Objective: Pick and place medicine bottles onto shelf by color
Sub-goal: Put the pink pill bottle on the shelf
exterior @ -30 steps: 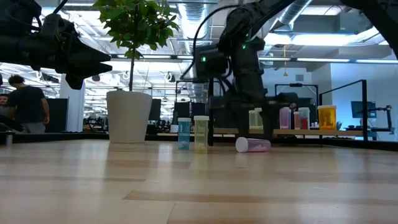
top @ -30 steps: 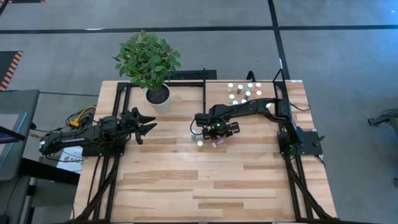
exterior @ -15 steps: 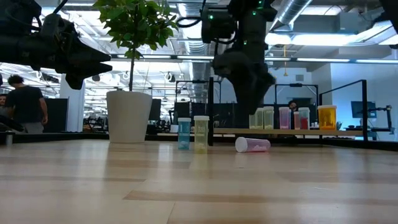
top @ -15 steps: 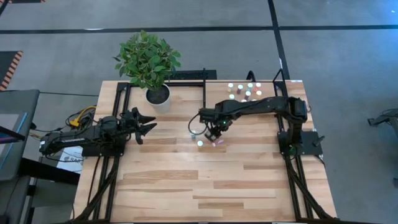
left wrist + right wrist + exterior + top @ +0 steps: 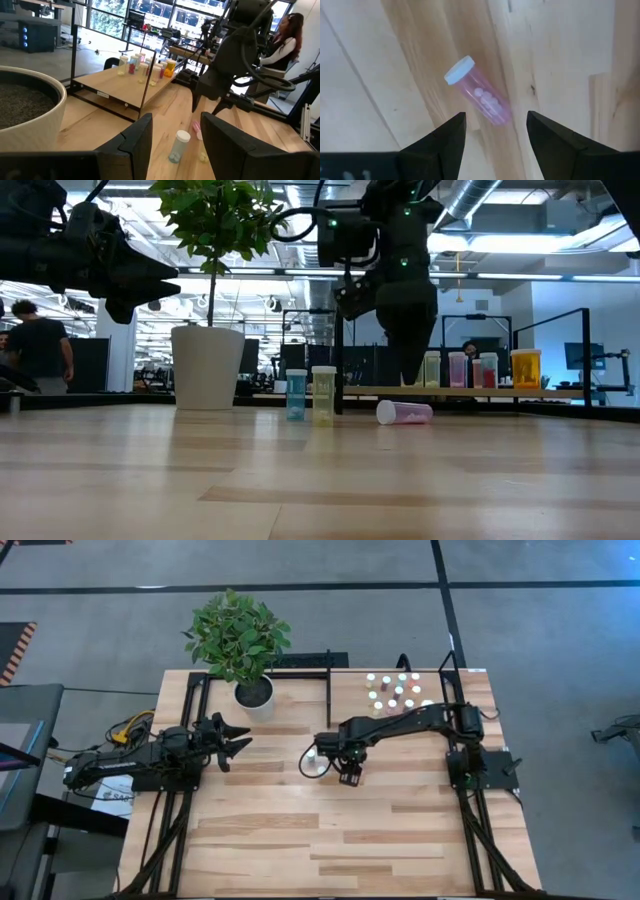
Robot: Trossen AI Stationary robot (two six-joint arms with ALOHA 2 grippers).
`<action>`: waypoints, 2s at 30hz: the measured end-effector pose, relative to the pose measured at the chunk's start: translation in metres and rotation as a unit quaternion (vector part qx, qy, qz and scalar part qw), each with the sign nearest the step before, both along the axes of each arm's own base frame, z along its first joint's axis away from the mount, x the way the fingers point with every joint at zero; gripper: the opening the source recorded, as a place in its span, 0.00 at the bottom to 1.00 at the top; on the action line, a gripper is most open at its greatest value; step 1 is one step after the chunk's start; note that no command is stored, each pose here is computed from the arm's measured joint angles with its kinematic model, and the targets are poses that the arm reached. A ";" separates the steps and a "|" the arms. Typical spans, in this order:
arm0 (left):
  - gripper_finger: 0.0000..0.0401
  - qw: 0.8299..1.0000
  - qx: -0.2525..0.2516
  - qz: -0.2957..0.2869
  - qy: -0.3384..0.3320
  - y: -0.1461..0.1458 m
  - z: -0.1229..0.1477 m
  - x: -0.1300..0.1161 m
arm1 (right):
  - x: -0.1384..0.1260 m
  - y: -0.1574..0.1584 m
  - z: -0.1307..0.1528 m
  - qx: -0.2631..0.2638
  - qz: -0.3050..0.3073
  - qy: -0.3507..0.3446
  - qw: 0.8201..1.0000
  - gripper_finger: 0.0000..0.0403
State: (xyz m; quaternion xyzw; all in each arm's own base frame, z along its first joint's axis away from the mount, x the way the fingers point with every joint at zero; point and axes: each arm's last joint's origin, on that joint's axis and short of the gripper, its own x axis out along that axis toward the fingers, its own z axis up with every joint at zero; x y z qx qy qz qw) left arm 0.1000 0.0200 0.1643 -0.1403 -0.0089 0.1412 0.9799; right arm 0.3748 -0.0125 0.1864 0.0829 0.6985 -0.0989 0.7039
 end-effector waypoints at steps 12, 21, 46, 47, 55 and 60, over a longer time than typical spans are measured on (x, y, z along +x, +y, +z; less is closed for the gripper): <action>0.38 1.000 0.000 0.000 0.000 0.000 0.000 0.000 | 0.012 0.015 -0.012 -0.002 0.096 -0.035 0.995 0.58; 0.38 1.000 0.000 0.000 0.000 0.000 0.000 0.000 | 0.013 0.011 -0.029 0.000 0.109 0.000 0.994 0.58; 0.38 1.000 0.000 0.000 0.001 0.000 0.000 0.000 | 0.017 -0.010 -0.057 0.019 -0.018 0.024 0.999 0.46; 0.38 1.000 0.000 0.000 0.000 0.000 0.000 0.000 | 0.017 -0.010 -0.057 0.018 -0.018 0.024 0.999 0.44; 0.38 1.000 0.000 0.000 0.001 0.000 0.000 0.000 | 0.019 -0.011 -0.055 0.014 -0.021 0.020 0.999 0.26; 0.38 1.000 0.000 0.000 0.000 0.000 0.000 0.000 | 0.023 -0.012 -0.046 -0.003 -0.048 0.024 0.999 0.26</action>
